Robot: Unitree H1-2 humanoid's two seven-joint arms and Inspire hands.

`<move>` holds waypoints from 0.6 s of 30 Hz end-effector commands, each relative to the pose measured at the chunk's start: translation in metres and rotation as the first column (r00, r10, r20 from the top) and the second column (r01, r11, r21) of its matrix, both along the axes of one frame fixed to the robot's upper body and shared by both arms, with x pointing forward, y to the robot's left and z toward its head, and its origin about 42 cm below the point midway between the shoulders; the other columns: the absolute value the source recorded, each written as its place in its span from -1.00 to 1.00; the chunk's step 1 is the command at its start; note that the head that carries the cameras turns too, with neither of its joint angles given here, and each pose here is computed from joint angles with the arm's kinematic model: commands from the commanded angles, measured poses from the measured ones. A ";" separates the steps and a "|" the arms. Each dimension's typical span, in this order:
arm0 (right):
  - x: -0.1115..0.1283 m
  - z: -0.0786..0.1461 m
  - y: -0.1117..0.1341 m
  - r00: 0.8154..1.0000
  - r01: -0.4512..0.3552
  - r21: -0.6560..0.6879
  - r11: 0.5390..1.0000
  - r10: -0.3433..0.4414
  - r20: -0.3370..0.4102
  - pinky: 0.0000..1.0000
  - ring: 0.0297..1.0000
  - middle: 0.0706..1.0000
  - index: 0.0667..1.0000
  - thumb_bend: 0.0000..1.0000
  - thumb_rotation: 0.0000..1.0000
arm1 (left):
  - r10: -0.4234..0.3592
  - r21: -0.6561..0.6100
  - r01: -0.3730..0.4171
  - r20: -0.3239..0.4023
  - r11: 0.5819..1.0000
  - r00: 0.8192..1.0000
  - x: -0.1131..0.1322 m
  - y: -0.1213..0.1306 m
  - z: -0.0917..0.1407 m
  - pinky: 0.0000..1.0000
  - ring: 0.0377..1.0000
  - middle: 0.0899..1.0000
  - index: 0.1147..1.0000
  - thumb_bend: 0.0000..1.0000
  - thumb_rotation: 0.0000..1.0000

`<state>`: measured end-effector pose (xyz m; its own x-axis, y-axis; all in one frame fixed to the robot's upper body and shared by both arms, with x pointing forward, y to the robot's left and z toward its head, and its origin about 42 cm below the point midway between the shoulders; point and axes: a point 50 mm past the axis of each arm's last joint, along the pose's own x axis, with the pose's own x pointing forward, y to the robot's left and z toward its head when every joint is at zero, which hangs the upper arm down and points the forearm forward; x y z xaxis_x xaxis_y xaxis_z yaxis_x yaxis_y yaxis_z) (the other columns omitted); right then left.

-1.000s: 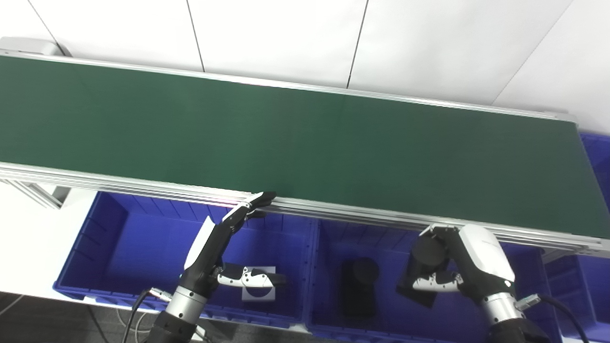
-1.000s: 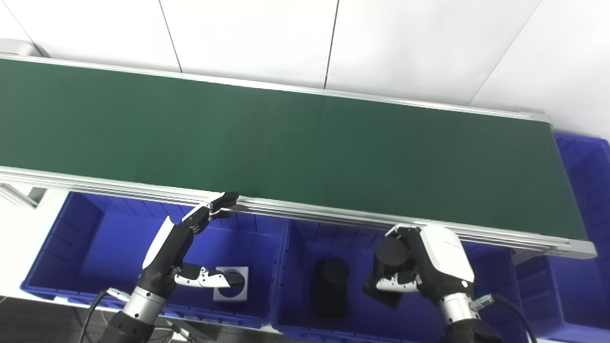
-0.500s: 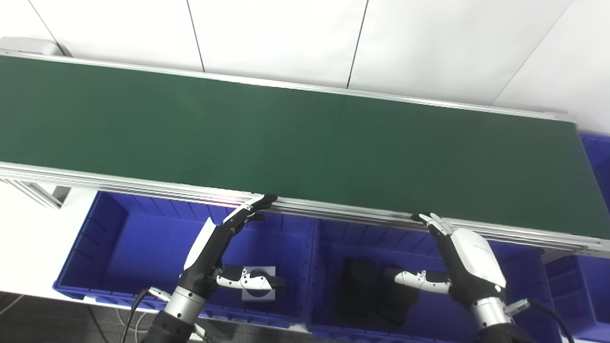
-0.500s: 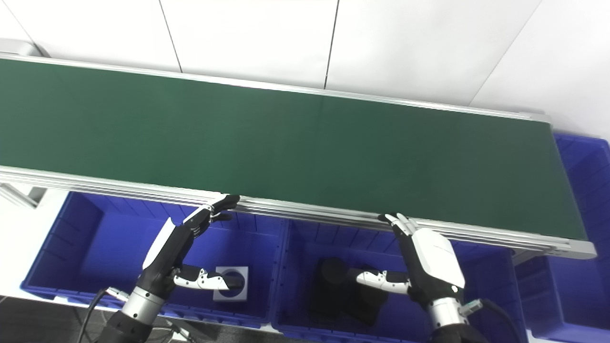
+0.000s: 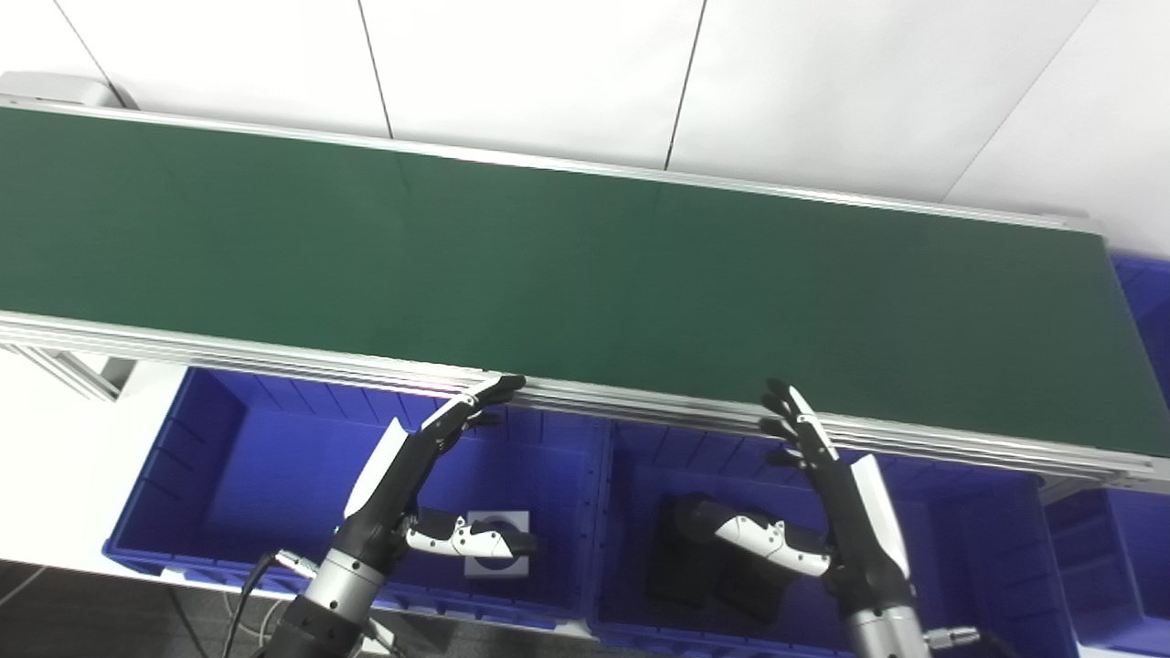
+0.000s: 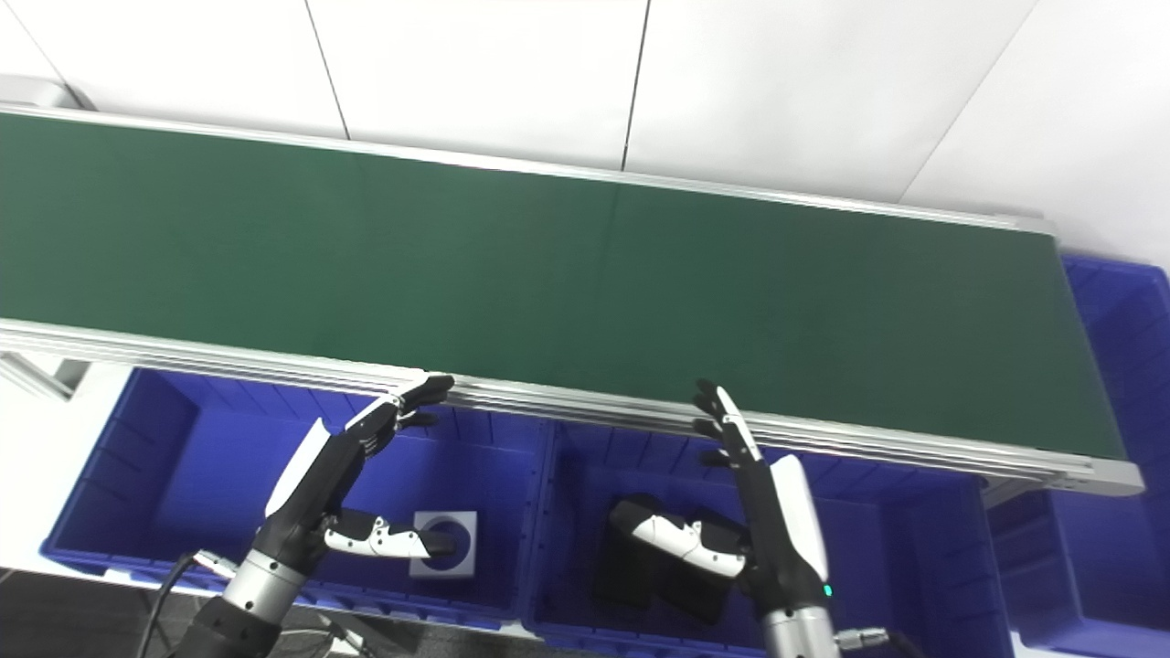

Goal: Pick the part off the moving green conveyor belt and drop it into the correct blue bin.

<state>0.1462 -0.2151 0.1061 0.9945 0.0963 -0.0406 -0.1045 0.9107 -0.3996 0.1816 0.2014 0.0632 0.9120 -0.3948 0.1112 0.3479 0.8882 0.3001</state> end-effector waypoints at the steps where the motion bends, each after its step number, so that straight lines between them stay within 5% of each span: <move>1: -0.006 0.002 0.010 0.997 0.000 0.061 0.998 -0.005 0.071 0.56 0.69 0.74 0.92 0.72 -0.15 | -0.007 -0.008 0.007 0.041 1.000 0.999 0.000 0.002 0.007 0.58 0.73 0.75 0.67 0.78 -0.38; 18: -0.009 -0.006 0.036 0.999 0.012 0.041 0.999 -0.013 0.034 0.55 0.67 0.76 0.94 0.76 -0.24 | -0.039 0.006 0.039 0.047 0.999 0.998 0.020 0.018 0.008 0.58 0.76 0.79 0.72 0.78 -0.36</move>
<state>0.1345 -0.1841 0.0931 0.9933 0.0963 -0.0640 -0.1130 0.9251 -0.3625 0.1940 0.2174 0.0613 0.9023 -0.4221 0.0871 0.3780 0.8722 0.3105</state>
